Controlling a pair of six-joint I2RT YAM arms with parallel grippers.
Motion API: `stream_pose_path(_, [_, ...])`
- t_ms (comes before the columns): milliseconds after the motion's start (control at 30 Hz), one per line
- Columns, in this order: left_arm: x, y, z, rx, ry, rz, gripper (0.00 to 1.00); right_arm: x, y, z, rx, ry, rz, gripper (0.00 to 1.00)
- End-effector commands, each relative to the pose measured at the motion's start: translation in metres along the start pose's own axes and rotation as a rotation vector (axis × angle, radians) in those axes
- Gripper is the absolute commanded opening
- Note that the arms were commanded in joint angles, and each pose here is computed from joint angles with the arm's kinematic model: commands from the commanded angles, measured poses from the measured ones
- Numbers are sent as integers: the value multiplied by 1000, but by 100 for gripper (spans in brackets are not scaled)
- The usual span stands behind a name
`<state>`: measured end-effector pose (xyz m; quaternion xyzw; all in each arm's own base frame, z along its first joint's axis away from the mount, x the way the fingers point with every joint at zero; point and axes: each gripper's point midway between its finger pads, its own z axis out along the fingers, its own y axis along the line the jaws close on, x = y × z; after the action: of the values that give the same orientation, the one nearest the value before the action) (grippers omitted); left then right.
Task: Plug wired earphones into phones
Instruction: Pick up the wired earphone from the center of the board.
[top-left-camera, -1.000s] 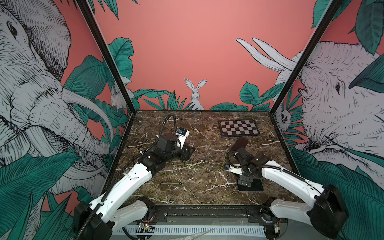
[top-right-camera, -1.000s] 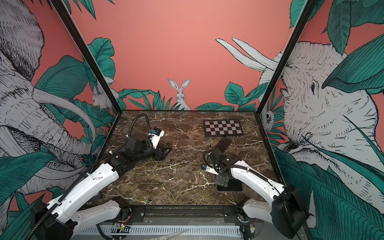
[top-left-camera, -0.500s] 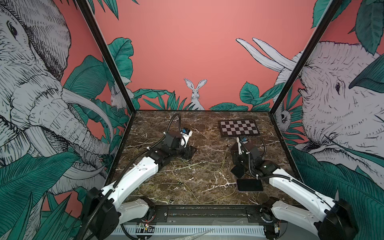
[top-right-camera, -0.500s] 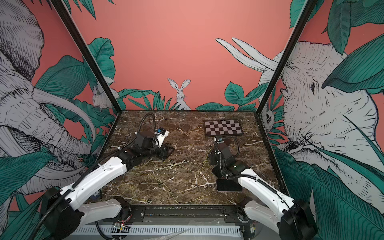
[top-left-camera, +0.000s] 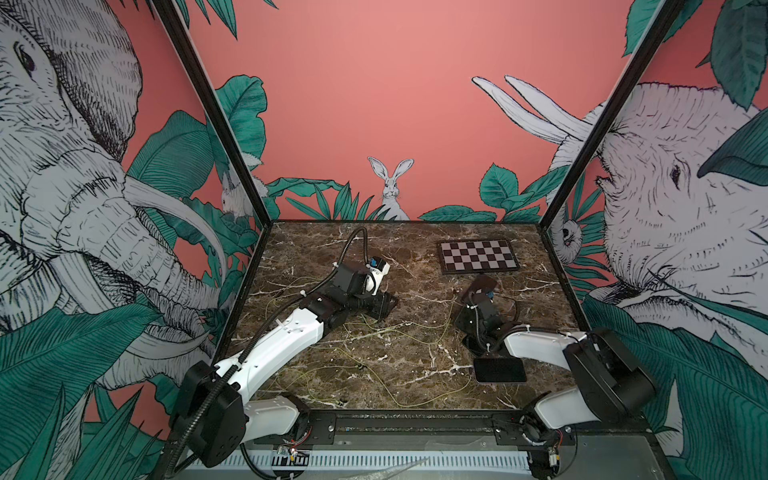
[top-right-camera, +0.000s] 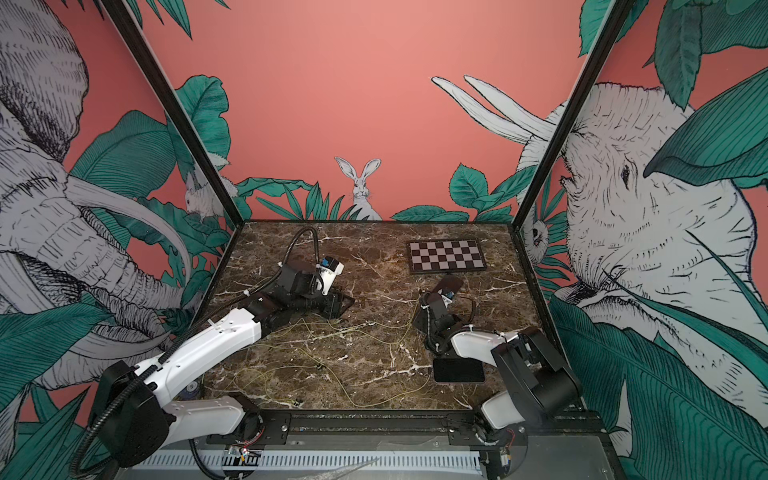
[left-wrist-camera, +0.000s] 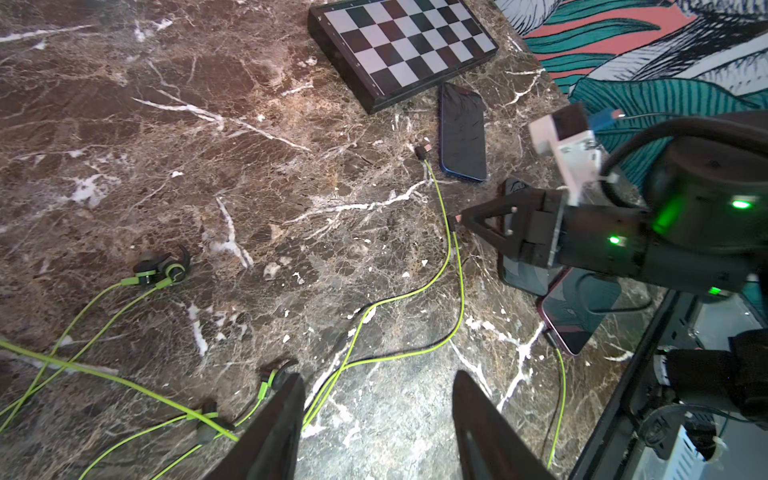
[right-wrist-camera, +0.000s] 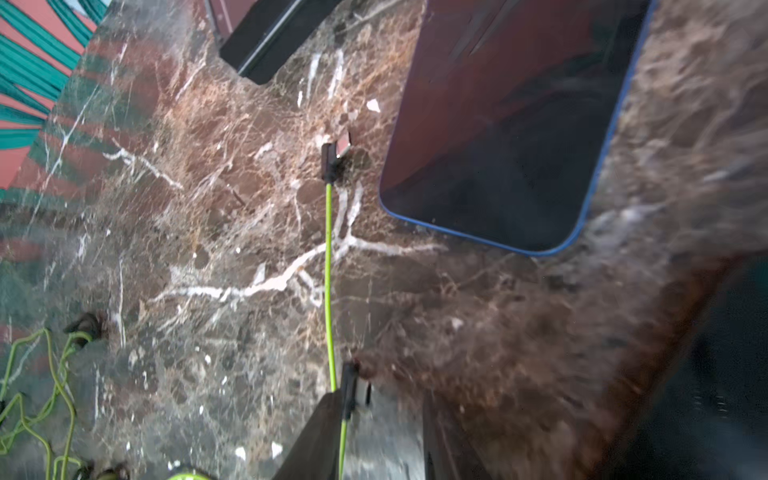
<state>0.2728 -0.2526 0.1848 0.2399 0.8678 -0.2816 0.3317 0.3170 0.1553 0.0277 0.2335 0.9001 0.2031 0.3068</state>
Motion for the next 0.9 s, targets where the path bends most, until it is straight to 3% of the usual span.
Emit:
stream_pose_path(0, [-2, -3, -6, 23, -23, -8, 58, -15, 17, 5, -59, -41, 147, 31])
stream_pose_path(400, [0, -4, -7, 32, -19, -13, 58, -10, 13, 16, -60, -32, 165, 19])
stream_pose_path(867, [0, -2, -6, 26, -19, -18, 58, -14, 14, 5, -76, -55, 142, 11])
